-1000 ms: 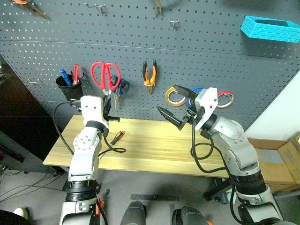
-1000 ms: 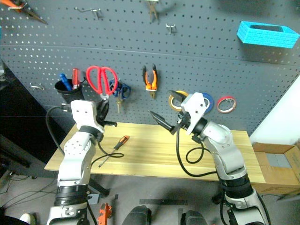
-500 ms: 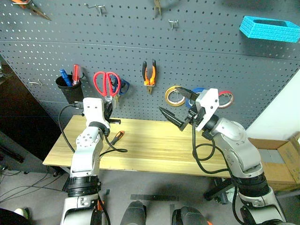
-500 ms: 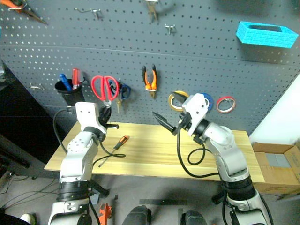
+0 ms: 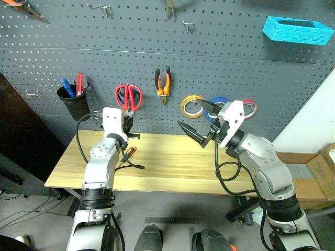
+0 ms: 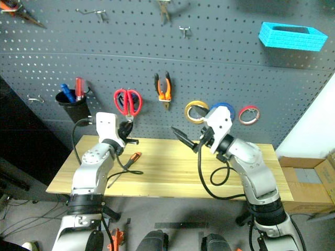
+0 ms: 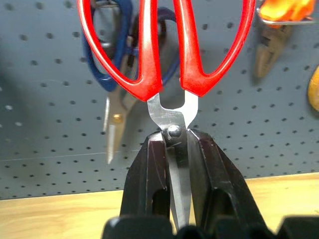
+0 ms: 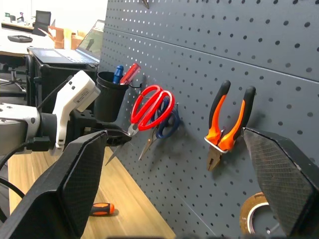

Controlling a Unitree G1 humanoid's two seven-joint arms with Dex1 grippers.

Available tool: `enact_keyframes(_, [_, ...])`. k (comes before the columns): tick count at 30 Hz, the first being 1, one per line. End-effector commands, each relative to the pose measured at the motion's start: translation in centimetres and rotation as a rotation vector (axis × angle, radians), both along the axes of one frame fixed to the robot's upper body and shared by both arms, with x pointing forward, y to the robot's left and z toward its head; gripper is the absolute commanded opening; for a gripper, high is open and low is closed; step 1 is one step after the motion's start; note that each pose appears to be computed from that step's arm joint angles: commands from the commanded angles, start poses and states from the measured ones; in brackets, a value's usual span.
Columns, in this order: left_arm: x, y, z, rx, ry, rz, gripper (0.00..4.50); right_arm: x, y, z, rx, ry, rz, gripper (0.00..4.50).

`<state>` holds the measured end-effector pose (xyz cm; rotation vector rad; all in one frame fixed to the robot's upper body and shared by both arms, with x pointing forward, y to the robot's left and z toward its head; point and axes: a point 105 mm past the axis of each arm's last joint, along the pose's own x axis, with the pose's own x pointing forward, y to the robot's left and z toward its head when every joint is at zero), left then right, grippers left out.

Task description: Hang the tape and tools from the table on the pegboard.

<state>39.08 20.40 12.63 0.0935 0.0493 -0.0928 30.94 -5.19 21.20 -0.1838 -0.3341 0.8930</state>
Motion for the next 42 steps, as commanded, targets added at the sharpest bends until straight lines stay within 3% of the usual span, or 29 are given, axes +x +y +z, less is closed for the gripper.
enact_keyframes(1, [0.4,0.1,1.4,0.011,-0.032,-0.002,0.22,-0.6,-0.1,1.4,0.011,-0.06,0.001,4.5])
enact_keyframes(7, [1.2,0.9,1.8,0.016,-0.019,0.023,0.22,-0.6,-0.1,1.4,0.011,-0.058,-0.002,4.5])
enact_keyframes(20, [1.4,1.9,2.0,0.041,-0.04,0.044,4.42,-0.5,-0.2,1.3,0.002,-0.056,-0.003,4.5])
enact_keyframes(26, [0.2,2.6,0.3,0.07,0.016,0.075,4.47,-0.8,0.1,0.3,-0.039,-0.029,0.024,4.5])
enact_keyframes(30, [-3.0,4.9,-2.3,0.058,0.103,0.147,4.47,-1.0,0.7,-2.9,-0.2,0.048,0.046,4.5])
enact_keyframes(33, [-4.8,6.0,-3.7,0.08,0.164,0.166,4.47,-0.6,1.8,-2.8,-0.186,0.07,0.041,4.5])
enact_keyframes(42, [-2.6,7.3,-4.3,0.109,0.291,0.031,4.47,0.3,5.6,-3.5,-0.255,0.143,0.082,4.5])
